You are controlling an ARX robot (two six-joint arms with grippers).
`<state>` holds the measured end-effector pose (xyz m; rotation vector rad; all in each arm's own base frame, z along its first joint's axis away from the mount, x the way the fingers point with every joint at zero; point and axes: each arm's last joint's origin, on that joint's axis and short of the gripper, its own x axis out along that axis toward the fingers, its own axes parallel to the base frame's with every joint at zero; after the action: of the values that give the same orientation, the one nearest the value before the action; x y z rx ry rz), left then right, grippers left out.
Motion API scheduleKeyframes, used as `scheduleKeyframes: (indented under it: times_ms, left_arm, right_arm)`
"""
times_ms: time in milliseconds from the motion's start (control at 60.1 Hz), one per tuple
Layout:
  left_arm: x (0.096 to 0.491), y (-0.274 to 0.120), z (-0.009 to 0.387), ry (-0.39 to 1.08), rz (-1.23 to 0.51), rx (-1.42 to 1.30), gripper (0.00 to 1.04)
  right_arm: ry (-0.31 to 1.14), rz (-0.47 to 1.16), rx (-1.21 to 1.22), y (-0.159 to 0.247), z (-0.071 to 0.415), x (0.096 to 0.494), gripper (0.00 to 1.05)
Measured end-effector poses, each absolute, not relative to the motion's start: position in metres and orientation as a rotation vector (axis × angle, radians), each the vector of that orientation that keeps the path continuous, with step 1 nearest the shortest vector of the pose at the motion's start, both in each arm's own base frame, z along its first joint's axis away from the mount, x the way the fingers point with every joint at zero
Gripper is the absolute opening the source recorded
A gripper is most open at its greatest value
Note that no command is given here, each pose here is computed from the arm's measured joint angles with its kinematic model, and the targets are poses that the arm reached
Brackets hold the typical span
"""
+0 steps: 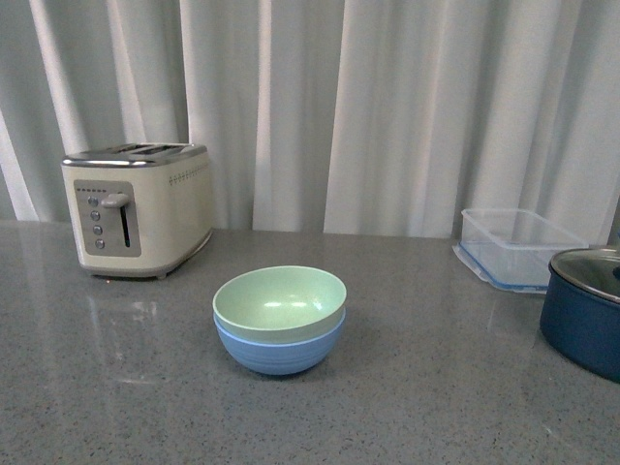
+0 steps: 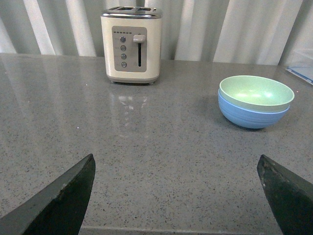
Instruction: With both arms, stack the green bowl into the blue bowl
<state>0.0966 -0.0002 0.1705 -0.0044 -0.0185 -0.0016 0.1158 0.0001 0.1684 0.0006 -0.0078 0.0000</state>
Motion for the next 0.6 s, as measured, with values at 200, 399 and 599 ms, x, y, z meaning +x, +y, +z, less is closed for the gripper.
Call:
scheduleKeyframes:
  times_ms: [200,399,599]
  left_arm:
    - [0.097,0.0,0.171,-0.018,-0.002,-0.004,0.98]
    - [0.097,0.0,0.171,-0.018,-0.002,-0.004,0.98]
    - [0.097,0.0,0.171,-0.019,-0.002,-0.004,0.98]
  right_arm:
    - [-0.008,0.0,0.001,0.0,0.168,0.112,0.01]
    - [-0.008,0.0,0.001,0.0,0.168,0.108,0.01]
    - [-0.002,0.002,0.001,0.0,0.165,0.098,0.01]
